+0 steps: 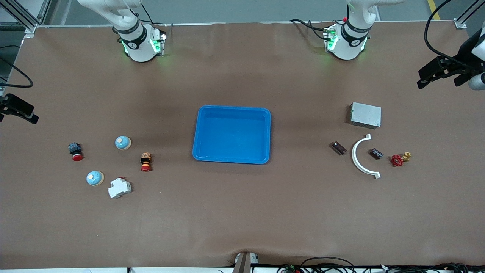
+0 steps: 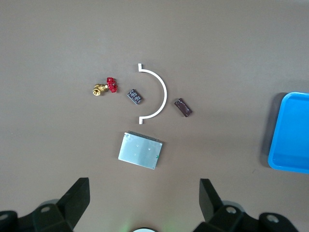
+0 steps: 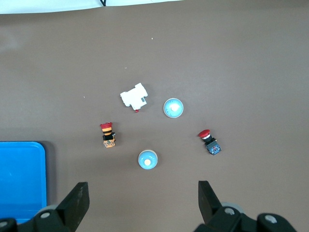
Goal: Place electrolytic capacitor and blue bell in tray
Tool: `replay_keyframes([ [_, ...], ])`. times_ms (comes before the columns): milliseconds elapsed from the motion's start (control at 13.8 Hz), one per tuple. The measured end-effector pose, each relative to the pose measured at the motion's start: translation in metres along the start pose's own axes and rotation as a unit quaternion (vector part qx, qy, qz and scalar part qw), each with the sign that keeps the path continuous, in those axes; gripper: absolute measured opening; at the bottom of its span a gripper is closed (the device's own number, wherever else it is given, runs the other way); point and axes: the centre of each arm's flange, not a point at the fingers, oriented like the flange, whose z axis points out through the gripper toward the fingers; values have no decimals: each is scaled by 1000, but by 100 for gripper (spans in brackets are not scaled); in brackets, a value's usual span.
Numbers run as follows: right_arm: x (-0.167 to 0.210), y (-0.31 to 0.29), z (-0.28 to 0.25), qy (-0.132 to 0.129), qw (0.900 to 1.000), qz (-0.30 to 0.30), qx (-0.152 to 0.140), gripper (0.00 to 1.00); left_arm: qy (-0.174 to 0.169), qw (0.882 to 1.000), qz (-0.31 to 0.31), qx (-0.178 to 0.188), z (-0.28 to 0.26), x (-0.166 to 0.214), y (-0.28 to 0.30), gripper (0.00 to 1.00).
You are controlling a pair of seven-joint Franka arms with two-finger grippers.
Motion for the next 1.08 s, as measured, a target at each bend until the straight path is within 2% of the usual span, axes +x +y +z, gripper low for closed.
replay_keyframes([
  [433, 0, 0, 0, 0, 1000, 0, 0, 100, -1, 1000, -5, 0, 1, 1, -5, 100],
  [578, 0, -1, 0, 0, 1000, 0, 0, 100, -13, 1000, -8, 0, 12, 8, -8, 100],
  [939, 0, -2, 3, -4, 1000, -2, 0, 100, -82, 996, -17, 6, 94, 43, 0, 100],
  [1083, 1, -3, 9, -11, 1000, -2, 0, 100, -89, 996, -32, 8, 133, 51, 7, 100],
])
